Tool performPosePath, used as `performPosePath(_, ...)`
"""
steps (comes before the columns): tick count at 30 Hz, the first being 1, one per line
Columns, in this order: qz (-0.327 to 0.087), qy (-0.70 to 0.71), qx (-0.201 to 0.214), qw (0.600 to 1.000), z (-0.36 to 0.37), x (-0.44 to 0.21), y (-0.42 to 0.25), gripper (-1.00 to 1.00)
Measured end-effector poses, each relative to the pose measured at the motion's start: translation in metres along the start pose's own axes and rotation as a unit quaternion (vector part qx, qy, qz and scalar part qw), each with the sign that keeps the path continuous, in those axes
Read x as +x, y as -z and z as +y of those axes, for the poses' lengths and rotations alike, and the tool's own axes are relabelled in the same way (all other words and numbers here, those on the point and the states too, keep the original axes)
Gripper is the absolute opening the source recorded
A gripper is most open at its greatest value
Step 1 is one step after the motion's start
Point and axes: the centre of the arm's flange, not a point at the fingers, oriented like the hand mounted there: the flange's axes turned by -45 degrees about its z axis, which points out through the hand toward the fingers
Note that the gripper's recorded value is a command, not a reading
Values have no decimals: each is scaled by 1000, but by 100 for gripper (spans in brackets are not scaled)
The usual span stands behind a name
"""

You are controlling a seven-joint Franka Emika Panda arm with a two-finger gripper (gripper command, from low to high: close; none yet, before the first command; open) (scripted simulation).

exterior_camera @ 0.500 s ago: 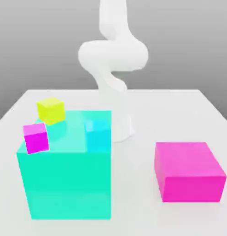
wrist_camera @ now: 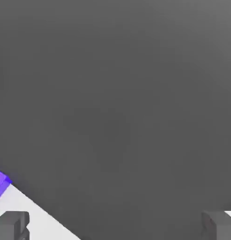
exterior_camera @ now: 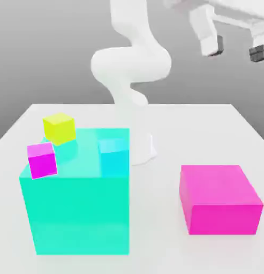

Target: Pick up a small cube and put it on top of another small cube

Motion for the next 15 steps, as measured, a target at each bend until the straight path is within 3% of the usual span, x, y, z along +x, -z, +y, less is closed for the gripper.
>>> performPosePath(8,-57,179,68,980,-68,34,-133,0)
performPosePath(15,-99,325,128,932,-142,33,-248,0)
